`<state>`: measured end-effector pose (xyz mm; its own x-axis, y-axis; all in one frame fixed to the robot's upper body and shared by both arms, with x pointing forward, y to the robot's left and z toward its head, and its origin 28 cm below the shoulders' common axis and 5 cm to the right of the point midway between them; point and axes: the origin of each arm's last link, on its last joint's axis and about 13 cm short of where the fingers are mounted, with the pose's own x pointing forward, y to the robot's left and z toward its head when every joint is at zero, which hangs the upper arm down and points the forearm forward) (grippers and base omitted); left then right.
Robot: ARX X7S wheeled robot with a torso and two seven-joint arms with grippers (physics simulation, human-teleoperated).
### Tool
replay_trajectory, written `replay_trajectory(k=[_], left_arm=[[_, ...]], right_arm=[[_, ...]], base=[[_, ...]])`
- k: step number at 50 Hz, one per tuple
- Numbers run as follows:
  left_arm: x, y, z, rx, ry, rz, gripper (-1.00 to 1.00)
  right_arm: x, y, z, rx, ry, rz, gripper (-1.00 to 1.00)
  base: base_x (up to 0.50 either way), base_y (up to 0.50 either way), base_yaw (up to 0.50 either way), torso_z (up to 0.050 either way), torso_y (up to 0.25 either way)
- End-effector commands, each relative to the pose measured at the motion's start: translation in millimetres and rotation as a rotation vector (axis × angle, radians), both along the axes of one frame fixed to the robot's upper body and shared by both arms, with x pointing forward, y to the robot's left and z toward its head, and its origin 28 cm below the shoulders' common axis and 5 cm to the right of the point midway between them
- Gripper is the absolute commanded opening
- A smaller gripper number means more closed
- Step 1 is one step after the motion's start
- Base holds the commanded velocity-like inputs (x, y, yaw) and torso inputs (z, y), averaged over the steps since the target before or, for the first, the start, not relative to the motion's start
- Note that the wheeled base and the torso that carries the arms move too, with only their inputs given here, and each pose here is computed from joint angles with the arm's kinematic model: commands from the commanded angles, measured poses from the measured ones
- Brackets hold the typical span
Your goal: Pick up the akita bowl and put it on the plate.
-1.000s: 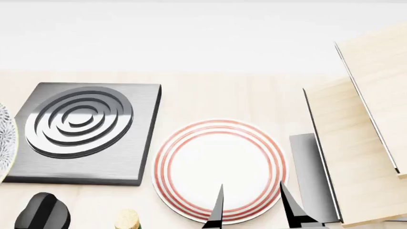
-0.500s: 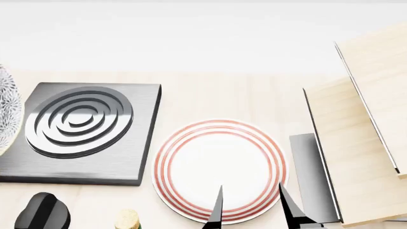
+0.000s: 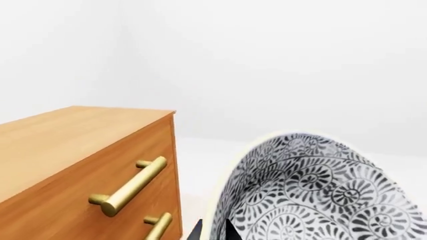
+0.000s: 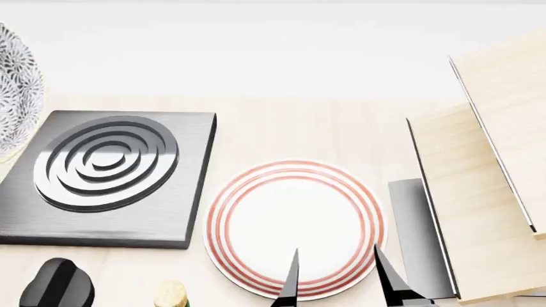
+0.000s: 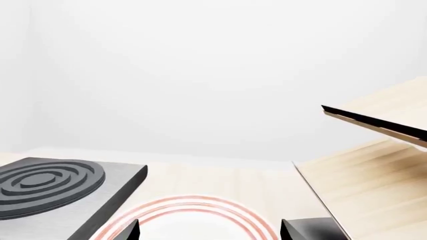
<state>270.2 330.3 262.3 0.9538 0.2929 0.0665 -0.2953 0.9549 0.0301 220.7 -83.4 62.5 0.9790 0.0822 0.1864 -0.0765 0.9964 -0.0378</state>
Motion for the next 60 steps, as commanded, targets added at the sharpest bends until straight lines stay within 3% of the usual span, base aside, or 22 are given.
replay_trajectory(k=[1,38,60], left_arm=[[21.9,-8.6,17.1,-0.025,0.002,-0.021,-1.0],[98.4,-73.8,10.7,-0.11,0.112,-0.27,-1.0],[121.1,-105.5,5.5,-0.035,0.171,-0.344,-1.0]], right_arm=[[-0.2,-0.3,-0.1,0.004,-0.001,0.001,1.0],[0.5,-2.4,-5.8,0.013,0.012,-0.009,1.0],[-0.7,-2.2,-2.4,0.011,0.005,-0.01,1.0]], base=[[0.0,0.0,0.0,0.0,0.0],[0.0,0.0,0.0,0.0,0.001],[0.0,0.0,0.0,0.0,-0.059]])
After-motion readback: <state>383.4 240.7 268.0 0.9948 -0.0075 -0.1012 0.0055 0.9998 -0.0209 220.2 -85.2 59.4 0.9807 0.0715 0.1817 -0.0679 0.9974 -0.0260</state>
